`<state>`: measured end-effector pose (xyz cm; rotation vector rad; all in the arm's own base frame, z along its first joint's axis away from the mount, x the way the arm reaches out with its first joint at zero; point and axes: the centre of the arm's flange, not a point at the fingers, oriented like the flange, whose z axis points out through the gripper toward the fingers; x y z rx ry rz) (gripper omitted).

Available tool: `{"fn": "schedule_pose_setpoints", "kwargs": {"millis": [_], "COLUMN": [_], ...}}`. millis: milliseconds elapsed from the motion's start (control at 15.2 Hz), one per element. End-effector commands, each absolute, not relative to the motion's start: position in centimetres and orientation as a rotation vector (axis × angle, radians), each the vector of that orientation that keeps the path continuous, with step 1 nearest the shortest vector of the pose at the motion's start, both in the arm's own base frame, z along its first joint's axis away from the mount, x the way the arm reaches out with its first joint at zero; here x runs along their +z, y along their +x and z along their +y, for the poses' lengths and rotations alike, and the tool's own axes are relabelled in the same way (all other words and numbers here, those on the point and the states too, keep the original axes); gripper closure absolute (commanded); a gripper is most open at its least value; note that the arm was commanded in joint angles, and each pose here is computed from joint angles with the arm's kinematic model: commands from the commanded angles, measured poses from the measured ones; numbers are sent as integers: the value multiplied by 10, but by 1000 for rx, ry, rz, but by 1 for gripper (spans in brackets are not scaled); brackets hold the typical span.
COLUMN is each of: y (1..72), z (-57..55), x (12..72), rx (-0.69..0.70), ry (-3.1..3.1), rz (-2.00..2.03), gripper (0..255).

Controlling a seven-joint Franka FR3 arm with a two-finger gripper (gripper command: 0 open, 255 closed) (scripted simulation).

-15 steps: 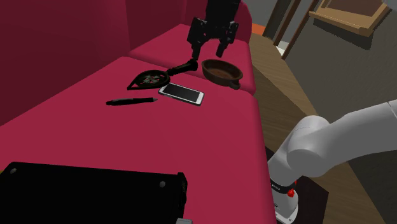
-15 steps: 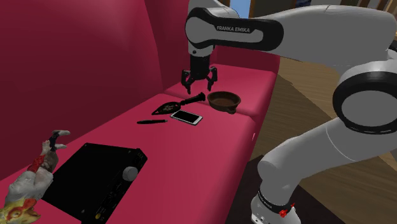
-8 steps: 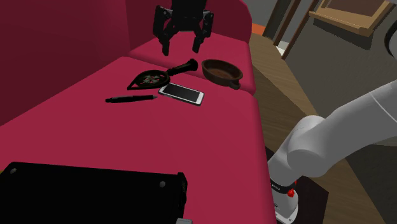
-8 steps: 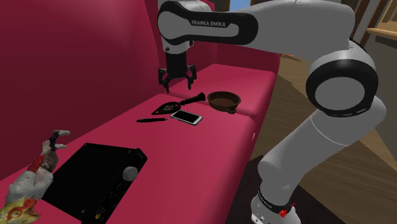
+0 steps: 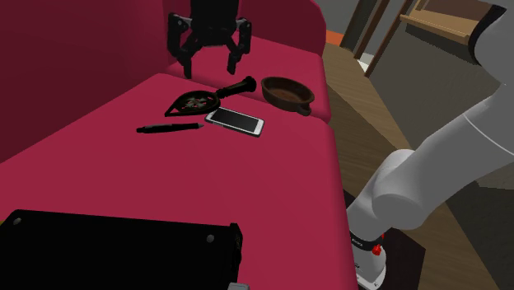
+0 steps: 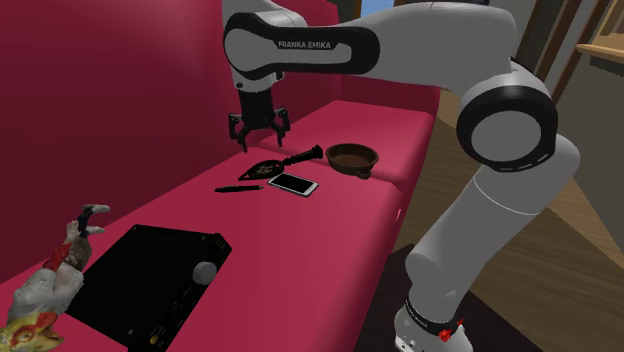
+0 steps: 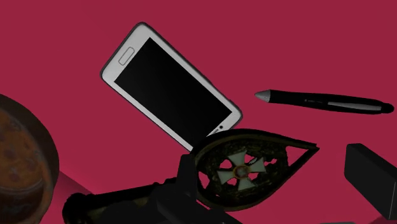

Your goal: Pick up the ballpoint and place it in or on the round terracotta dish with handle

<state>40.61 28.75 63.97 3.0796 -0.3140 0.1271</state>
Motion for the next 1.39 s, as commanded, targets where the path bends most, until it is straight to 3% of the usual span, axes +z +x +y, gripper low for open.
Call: {"fn": "schedule_pose_setpoints", "kwargs": {"millis": [0,594,660,1254,1320], "y": [407,408,408,408,408], "z": [287,287,287,287,287], "x": [629,621,621,621,621], "rx": [128,128,128,128,128], "ry": [3080,3080,3080,3080,3080], "rz": [-314,-314,-314,-314,-314], "gripper": [0,0,255,255,0]}}
